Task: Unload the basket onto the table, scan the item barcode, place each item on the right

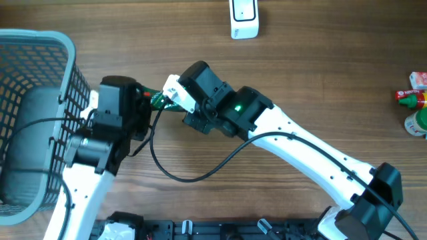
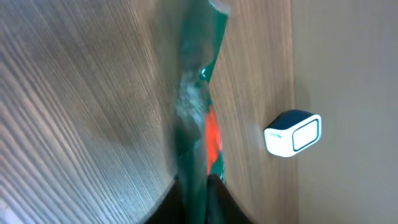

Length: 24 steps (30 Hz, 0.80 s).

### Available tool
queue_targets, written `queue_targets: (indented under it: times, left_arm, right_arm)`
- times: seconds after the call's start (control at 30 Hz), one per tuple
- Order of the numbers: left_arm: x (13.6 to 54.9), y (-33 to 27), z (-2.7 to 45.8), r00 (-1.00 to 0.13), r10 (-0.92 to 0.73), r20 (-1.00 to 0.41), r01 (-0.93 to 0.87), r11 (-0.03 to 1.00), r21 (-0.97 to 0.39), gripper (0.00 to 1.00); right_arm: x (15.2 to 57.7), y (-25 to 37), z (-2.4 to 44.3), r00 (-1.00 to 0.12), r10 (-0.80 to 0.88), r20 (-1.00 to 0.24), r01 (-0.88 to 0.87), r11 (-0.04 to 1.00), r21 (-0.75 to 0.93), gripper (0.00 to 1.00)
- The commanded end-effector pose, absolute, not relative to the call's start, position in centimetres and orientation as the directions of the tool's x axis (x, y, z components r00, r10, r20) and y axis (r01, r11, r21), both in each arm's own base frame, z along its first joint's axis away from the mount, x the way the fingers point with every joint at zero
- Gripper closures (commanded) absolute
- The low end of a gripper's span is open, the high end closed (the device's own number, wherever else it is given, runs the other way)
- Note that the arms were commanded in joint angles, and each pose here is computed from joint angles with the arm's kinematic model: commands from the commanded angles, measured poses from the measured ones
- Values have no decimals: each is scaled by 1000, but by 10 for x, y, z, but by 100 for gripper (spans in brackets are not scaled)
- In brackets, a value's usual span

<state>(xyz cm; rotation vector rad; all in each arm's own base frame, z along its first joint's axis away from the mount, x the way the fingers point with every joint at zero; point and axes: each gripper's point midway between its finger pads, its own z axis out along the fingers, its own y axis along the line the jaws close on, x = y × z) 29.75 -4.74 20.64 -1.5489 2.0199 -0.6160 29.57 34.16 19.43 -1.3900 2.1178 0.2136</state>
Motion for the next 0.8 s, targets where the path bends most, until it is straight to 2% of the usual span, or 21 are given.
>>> queue_targets:
  times: [0.0,0.07,0.1,0.13,0.17,0.27,0.4,0.5,0.57,0.63,0.77]
  left_arm:
    - [284,-40,220,-192,-972,-138,-717,235,-657,64]
    - [276,-38,220,-197,-970,-142,-722,242,-648,48]
    - [274,-37,223,-216,-963,-164,-709,270,-651,21]
    - [272,-36,228,-236,-954,-187,-689,300,-660,4]
    - [270,-36,234,-245,-948,-203,-670,317,-671,0]
    - [263,-31,247,-248,-936,-250,-629,352,-693,0]
    - [245,-22,257,-257,-915,-311,-598,403,-693,0]
    - [234,-26,264,-326,-871,-367,-540,490,-684,0]
    - [225,-32,272,-389,-810,-439,-459,584,-670,0]
    - [214,-40,278,-444,-747,-495,-383,658,-649,0]
    - [185,-44,265,-537,-663,-522,-347,737,-580,1]
  right_arm:
    - [301,339,197,-358,-728,-584,-852,511,-114,96]
    - [304,335,207,-399,-687,-607,-827,556,-86,96]
    - [308,327,214,-452,-640,-622,-792,609,-52,96]
    - [312,319,219,-504,-592,-629,-755,655,-12,96]
    - [315,308,224,-576,-524,-627,-712,699,70,96]
    - [313,291,229,-724,-393,-566,-632,708,317,96]
    - [300,264,254,-866,-271,-421,-500,516,695,96]
    - [297,243,268,-897,-231,-376,-441,425,791,96]
    - [284,234,285,-897,-237,-373,-433,301,849,96]
    - [270,228,294,-907,-240,-345,-398,231,888,96]
    - [252,224,295,-910,-271,-315,-374,207,904,96]
